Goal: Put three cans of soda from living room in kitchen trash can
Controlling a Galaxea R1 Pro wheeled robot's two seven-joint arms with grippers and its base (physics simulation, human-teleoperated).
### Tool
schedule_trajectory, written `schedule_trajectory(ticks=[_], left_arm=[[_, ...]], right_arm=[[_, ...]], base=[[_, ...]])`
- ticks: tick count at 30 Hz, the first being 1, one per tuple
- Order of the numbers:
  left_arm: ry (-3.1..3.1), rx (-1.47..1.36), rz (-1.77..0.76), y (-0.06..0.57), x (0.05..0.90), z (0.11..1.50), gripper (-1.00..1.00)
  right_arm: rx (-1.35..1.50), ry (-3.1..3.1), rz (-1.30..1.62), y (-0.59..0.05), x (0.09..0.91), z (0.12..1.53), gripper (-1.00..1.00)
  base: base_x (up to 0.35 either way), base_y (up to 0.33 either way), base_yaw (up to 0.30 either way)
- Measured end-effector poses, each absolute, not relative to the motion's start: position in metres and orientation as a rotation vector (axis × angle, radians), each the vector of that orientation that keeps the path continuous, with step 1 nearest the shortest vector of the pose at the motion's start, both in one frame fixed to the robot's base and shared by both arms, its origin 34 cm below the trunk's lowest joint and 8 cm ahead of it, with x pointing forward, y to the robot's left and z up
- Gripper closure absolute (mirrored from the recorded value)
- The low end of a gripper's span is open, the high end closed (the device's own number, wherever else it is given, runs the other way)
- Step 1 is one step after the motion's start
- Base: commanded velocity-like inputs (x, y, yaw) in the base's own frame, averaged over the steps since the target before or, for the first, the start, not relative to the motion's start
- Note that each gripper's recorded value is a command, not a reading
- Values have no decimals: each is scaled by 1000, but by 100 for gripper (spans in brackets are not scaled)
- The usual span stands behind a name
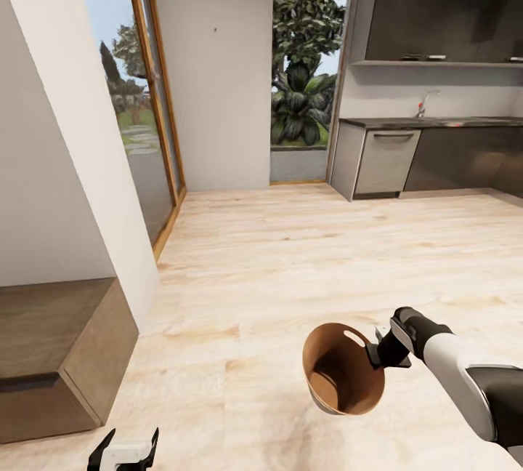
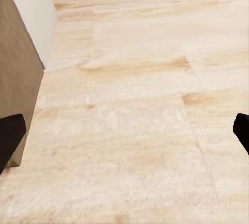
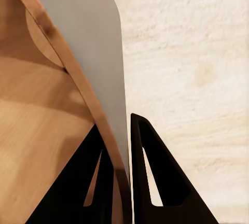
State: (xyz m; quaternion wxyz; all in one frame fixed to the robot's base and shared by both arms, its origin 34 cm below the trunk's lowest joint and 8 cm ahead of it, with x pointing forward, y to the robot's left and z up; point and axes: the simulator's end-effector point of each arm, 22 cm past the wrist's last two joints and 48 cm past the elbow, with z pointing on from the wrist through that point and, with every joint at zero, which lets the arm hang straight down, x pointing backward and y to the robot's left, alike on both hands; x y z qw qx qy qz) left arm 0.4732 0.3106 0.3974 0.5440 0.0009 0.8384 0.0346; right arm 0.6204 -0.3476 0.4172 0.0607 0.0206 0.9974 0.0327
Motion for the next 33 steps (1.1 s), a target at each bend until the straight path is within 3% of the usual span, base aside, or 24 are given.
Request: schedule_trajectory(ticks=[33], left_arm=[[1991, 1, 82, 311, 489, 469, -100]], right_arm=[[-49, 3126, 61, -326, 585, 446, 100]], base=[[0, 0, 0]])
